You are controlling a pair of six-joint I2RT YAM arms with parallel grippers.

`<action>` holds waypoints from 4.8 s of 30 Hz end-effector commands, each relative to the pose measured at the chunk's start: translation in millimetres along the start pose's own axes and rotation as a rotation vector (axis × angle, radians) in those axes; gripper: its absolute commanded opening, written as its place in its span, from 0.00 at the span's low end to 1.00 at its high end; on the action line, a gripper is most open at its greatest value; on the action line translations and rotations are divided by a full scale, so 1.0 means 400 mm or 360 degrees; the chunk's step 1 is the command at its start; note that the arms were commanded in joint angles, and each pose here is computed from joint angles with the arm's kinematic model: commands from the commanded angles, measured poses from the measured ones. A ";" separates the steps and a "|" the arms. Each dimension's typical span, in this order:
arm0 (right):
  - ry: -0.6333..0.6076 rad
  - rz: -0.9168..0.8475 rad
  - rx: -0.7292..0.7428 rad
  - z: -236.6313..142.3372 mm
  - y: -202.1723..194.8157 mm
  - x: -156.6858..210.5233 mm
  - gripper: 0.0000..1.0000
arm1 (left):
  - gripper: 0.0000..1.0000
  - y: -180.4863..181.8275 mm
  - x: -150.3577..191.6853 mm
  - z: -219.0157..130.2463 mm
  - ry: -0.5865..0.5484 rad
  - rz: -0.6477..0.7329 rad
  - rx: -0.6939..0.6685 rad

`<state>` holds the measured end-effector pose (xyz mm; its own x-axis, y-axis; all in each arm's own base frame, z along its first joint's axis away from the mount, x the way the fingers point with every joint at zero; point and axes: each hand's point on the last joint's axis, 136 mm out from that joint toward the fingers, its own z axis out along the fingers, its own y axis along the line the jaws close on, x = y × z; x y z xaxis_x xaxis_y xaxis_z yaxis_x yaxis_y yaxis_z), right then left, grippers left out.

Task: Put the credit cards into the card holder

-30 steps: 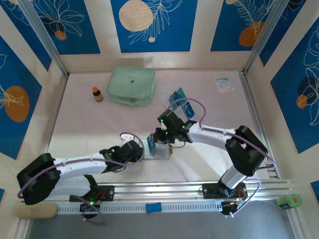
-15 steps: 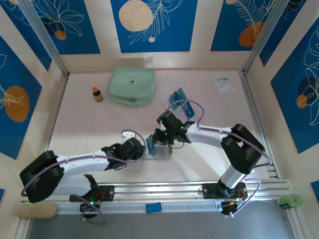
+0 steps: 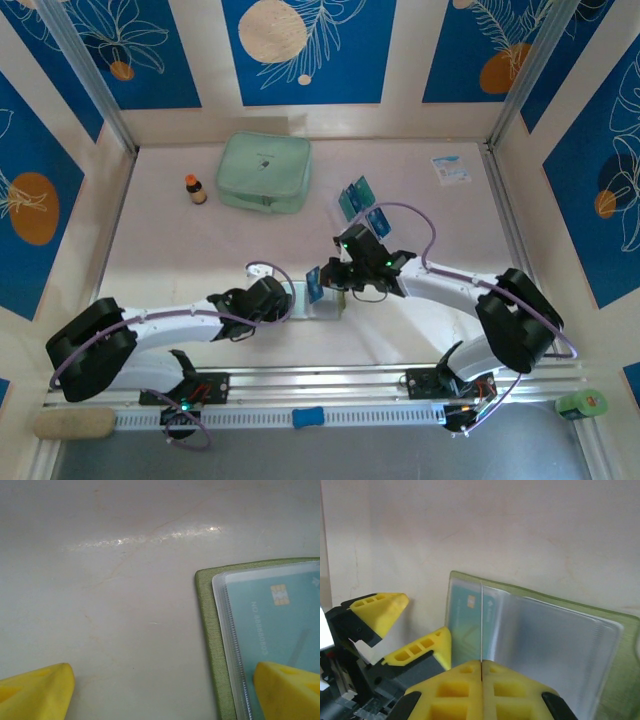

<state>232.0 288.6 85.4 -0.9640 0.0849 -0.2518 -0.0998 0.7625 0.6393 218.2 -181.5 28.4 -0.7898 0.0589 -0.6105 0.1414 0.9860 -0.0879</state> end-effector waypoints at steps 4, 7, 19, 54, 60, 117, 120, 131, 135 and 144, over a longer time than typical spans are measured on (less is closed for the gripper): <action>-0.0165 0.0064 -0.0041 -0.006 -0.039 -0.003 0.00 | 0.92 0.016 0.011 0.001 0.0020 -0.0025 -0.0020; -0.0221 0.0072 -0.0086 -0.005 -0.040 -0.004 0.00 | 0.92 0.023 0.014 0.000 0.0024 -0.0027 -0.0036; -0.0308 0.0043 -0.0183 0.021 -0.009 -0.004 0.00 | 0.92 0.036 0.025 -0.001 0.0048 -0.0033 -0.0072; -0.0246 0.0081 -0.0150 0.069 -0.028 0.027 0.00 | 0.92 -0.043 -0.051 -0.021 -0.0026 0.0027 0.0090; -0.0263 0.0070 -0.0167 0.056 -0.019 0.022 0.00 | 0.92 -0.033 -0.021 0.003 0.0036 0.0048 0.0048; -0.0374 0.0083 -0.0227 0.067 -0.018 0.016 0.00 | 0.92 0.018 0.019 0.005 0.0077 -0.0019 -0.0061; -0.0368 0.0090 -0.0233 0.071 -0.017 0.018 0.00 | 0.92 0.018 0.019 0.005 0.0078 -0.0019 -0.0061; -0.0385 0.0132 -0.0231 0.064 -0.032 0.027 0.00 | 0.92 0.018 0.018 0.004 0.0074 -0.0019 -0.0057; -0.0386 0.0149 -0.0230 0.064 -0.040 0.034 0.00 | 0.92 0.019 0.019 0.004 0.0074 -0.0022 -0.0058; -0.0391 0.0174 -0.0233 0.068 -0.046 0.045 0.00 | 0.92 0.021 0.021 0.004 0.0075 -0.0023 -0.0059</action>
<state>222.9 296.0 50.7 -0.8954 0.3057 -0.3236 -0.0583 0.6401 0.7661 214.9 -181.9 23.1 -0.8176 0.0574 -0.5729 0.1275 0.9884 -0.0830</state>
